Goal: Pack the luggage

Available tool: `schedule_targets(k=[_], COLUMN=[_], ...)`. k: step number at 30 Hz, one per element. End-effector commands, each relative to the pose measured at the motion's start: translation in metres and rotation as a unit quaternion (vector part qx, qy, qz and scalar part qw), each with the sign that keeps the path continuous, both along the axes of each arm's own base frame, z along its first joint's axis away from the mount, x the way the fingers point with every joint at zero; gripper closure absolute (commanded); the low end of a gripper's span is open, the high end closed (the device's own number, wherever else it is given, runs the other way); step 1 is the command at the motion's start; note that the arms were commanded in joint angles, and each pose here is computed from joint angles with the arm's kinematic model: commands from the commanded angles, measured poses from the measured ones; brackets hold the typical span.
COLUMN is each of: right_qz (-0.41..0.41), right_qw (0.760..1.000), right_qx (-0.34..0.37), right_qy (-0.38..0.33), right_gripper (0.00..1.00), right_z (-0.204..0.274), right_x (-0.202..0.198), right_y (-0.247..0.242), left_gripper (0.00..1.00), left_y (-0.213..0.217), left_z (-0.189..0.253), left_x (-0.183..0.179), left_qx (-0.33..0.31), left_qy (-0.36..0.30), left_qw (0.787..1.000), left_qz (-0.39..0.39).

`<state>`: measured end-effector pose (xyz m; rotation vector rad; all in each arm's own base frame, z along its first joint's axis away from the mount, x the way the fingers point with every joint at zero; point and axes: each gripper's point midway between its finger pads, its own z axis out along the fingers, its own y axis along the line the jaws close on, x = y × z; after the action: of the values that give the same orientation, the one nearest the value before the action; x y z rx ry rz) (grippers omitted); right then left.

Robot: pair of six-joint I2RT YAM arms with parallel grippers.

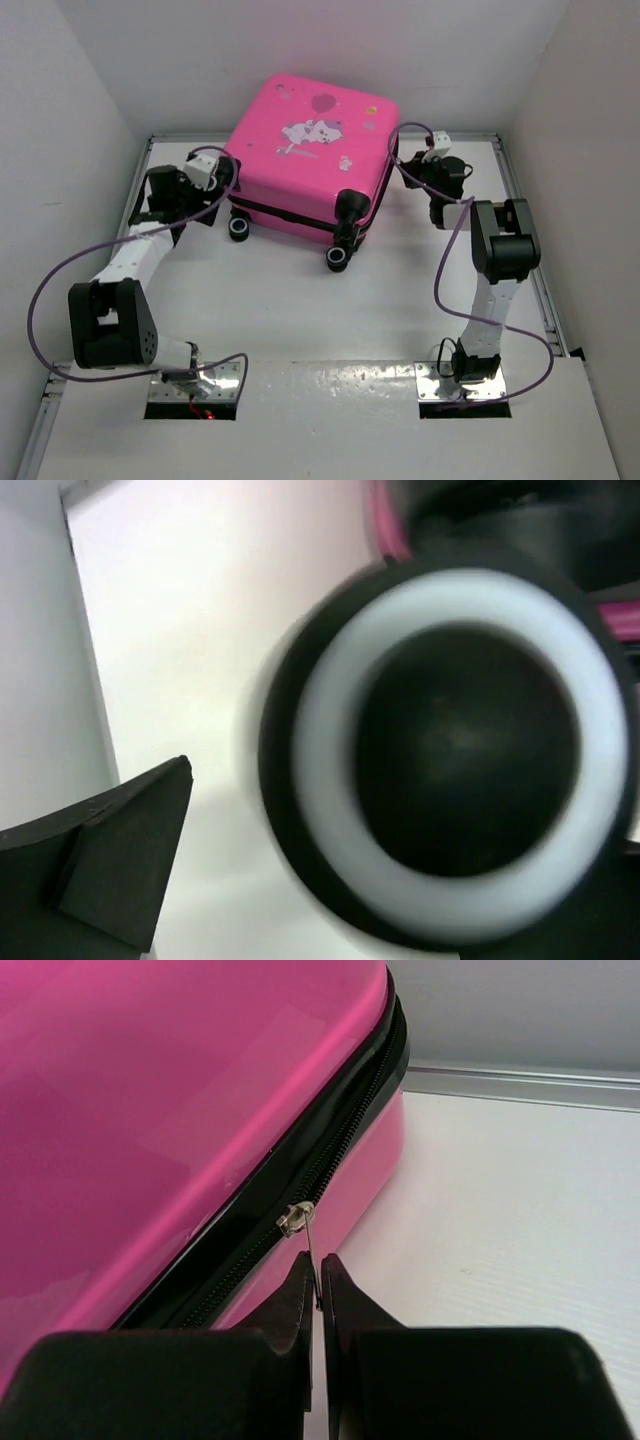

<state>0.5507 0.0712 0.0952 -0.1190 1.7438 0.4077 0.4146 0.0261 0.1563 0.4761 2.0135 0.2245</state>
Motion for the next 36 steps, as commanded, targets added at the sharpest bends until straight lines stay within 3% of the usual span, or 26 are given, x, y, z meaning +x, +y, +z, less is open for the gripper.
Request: schedule_targets(k=[1, 5, 9, 13, 19, 27, 31, 36], right_qz=[-0.073, -0.037, -0.02, -0.017, -0.027, -0.029, -0.031, -0.035], right_qw=[0.995, 0.997, 0.997, 0.997, 0.997, 0.997, 0.997, 0.997], right_qx=[-0.016, -0.012, -0.01, -0.008, -0.005, -0.003, -0.002, 0.002], right_qy=[-0.065, -0.068, -0.073, -0.076, -0.068, -0.068, -0.07, -0.07], right_gripper=[1.0, 1.0, 1.0, 1.0, 1.0, 1.0, 1.0, 1.0], right_z=[0.035, 0.036, 0.036, 0.036, 0.032, 0.032, 0.032, 0.032], right_x=[0.011, -0.002, -0.007, -0.002, 0.006, 0.005, 0.004, 0.004], right_y=[-0.035, -0.005, 0.013, 0.023, 0.02, 0.015, 0.012, 0.008], left_gripper=[0.0, 0.0, 0.0, 0.0, 0.0, 0.0, 0.0, 0.0], left_y=[-0.04, -0.109, -0.163, -0.235, -0.306, -0.35, -0.361, -0.366], left_z=[0.057, 0.115, 0.141, 0.128, 0.095, 0.069, 0.069, 0.027], left_x=[0.006, -0.007, -0.039, -0.082, -0.107, -0.09, -0.085, -0.078], left_qx=[-0.096, -0.173, -0.21, -0.242, -0.243, -0.21, -0.219, -0.189], left_qy=[0.007, 0.005, 0.013, 0.083, 0.154, 0.183, 0.175, 0.195], left_qw=[0.995, 0.98, 0.966, 0.945, 0.94, 0.957, 0.958, 0.962], left_qz=[-0.032, -0.093, -0.151, -0.205, -0.185, -0.079, -0.068, -0.032])
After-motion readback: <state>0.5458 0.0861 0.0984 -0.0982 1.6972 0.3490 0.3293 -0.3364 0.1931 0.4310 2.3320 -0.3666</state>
